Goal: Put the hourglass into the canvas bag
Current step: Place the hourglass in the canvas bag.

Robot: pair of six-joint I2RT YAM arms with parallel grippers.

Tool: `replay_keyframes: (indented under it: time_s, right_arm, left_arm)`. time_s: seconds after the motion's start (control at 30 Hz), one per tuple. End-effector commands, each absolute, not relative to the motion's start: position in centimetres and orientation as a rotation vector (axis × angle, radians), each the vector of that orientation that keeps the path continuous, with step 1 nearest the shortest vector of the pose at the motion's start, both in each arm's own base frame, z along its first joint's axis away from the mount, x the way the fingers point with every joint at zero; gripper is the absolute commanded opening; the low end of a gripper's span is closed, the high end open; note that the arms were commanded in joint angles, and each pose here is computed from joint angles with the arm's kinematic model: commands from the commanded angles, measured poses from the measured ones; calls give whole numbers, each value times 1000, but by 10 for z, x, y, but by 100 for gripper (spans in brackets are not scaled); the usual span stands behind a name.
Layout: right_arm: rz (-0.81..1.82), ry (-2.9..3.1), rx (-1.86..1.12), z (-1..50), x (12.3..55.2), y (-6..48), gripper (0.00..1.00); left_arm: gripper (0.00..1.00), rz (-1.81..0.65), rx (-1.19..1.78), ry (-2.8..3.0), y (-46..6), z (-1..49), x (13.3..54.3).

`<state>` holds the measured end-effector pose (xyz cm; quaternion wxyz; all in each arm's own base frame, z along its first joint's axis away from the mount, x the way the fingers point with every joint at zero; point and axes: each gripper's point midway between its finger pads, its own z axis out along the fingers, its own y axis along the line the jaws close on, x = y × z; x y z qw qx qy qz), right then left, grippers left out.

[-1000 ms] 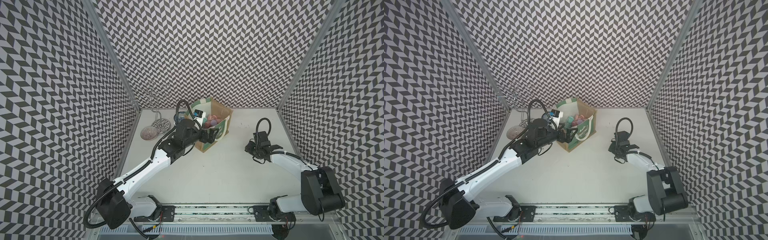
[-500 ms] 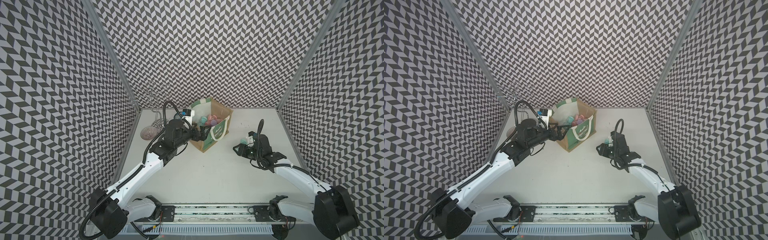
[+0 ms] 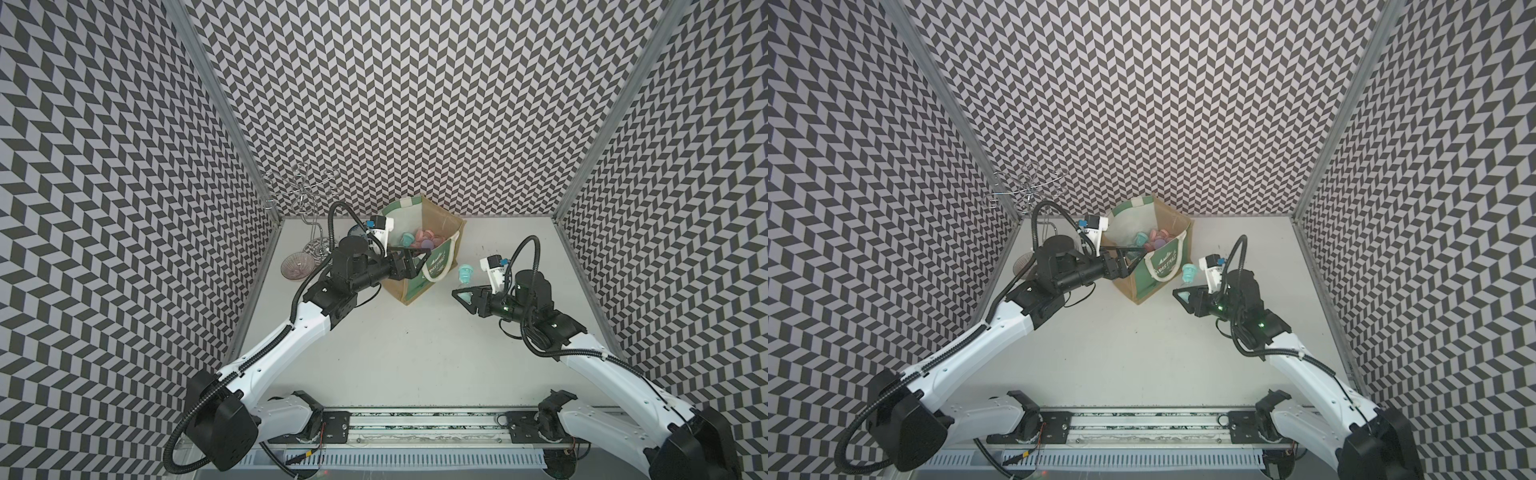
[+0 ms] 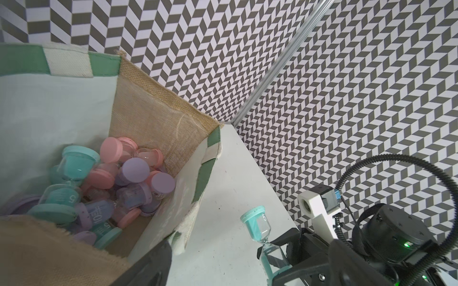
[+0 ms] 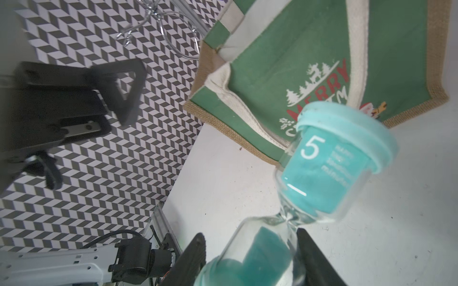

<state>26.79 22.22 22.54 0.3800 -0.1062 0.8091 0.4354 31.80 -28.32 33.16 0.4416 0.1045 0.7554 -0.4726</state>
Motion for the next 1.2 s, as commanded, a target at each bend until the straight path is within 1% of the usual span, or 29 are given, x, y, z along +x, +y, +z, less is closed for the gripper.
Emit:
replay_keyframes:
  time_s: [0.0, 0.27, 0.47, 0.6, 0.73, 0.87, 0.93, 1.03, 1.1, 1.17]
  right_arm:
    - [1173, 1849, -415, 274, 260, 235, 33]
    - [1237, 1703, -555, 302, 247, 249, 33]
    - [1269, 1653, -619, 305, 242, 257, 33]
    - [1261, 1646, -633, 302, 242, 258, 33]
    - [1271, 1638, -640, 299, 241, 260, 33]
    - [1284, 1636, -640, 298, 241, 263, 33]
    - [1286, 1633, -642, 296, 241, 264, 33]
    - [1276, 1642, -635, 293, 244, 264, 33]
    - [1250, 1652, -627, 289, 247, 263, 33]
    - [1234, 1660, -620, 286, 249, 262, 34]
  left_arm:
    - [98, -1258, 298, 1824, -300, 352, 315]
    - [95, -1298, 399, 1873, -333, 339, 317]
    - [91, -1319, 459, 1918, -357, 326, 315]
    - [89, -1364, 474, 1916, -368, 323, 313]
    - [85, -1357, 472, 1928, -373, 319, 316]
    - [79, -1366, 460, 1928, -375, 315, 319]
    - [73, -1394, 457, 1915, -377, 317, 317]
    - [67, -1410, 454, 1895, -377, 323, 315]
    - [61, -1402, 442, 1883, -375, 326, 315]
    - [58, -1410, 442, 1872, -373, 328, 313]
